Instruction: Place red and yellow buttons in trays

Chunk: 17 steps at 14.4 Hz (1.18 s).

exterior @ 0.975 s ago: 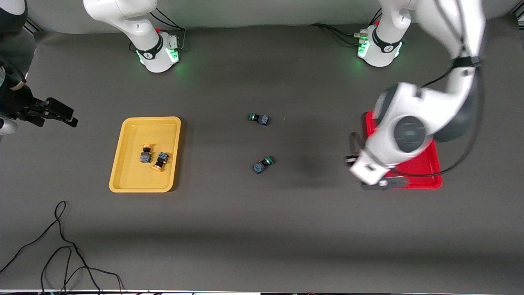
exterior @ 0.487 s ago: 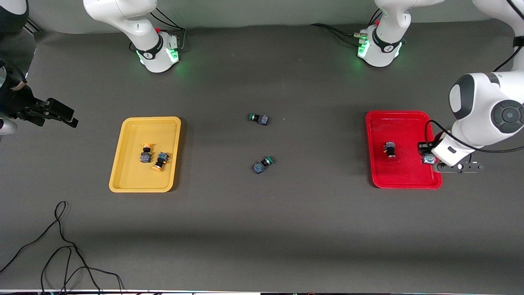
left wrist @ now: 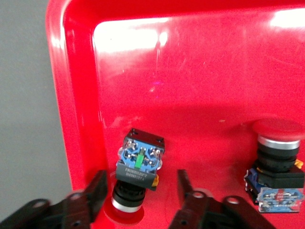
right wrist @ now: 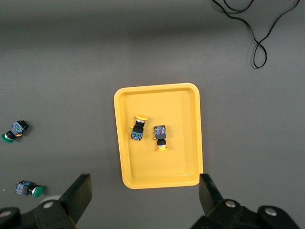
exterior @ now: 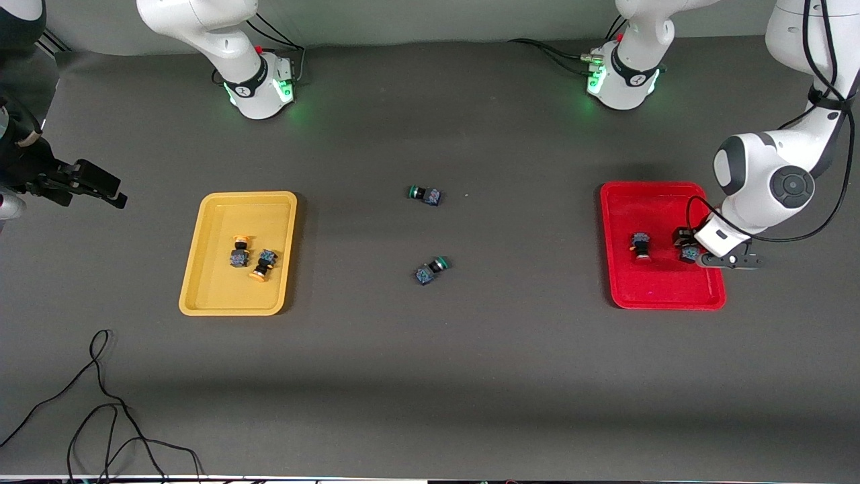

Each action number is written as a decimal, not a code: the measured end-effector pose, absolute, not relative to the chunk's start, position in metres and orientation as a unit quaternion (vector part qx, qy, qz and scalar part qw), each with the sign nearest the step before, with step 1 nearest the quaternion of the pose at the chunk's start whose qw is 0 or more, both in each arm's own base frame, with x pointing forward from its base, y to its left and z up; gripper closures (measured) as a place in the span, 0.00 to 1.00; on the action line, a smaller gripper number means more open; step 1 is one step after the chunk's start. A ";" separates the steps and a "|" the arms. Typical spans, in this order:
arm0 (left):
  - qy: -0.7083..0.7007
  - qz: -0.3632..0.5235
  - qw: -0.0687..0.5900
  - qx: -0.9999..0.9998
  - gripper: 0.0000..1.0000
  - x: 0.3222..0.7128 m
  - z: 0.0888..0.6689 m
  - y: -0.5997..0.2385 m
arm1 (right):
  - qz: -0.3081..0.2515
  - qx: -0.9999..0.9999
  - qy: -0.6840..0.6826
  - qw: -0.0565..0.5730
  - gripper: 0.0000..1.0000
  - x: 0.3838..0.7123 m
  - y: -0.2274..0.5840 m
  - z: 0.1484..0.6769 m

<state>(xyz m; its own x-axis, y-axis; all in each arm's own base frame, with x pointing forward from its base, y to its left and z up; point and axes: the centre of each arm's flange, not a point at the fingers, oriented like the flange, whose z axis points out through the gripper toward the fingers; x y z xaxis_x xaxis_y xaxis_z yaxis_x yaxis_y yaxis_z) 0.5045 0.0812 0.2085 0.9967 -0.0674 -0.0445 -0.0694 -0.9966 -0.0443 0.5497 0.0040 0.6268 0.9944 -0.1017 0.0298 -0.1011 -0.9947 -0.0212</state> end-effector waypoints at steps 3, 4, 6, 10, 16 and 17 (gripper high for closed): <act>0.036 0.039 0.029 -0.998 0.00 0.524 0.252 0.085 | -0.019 -0.998 0.051 0.010 0.00 0.550 0.004 0.630; 0.035 0.047 0.033 -0.998 0.00 0.532 0.277 0.087 | -0.022 -0.998 0.051 0.010 0.00 0.550 0.003 0.632; 0.033 0.062 0.039 -0.997 0.00 0.544 0.334 0.089 | -0.024 -0.998 0.052 0.010 0.00 0.550 0.002 0.634; 0.026 0.073 0.028 -0.997 0.00 0.547 0.436 0.080 | -0.025 -0.998 0.053 0.010 0.00 0.550 0.001 0.635; 0.051 0.043 0.005 -0.998 0.00 0.548 0.527 0.011 | -0.027 -0.998 0.052 0.010 0.00 0.551 0.002 0.637; 0.047 0.038 0.006 -0.998 0.00 0.549 0.535 -0.005 | -0.027 -0.998 0.052 0.010 0.00 0.551 0.003 0.637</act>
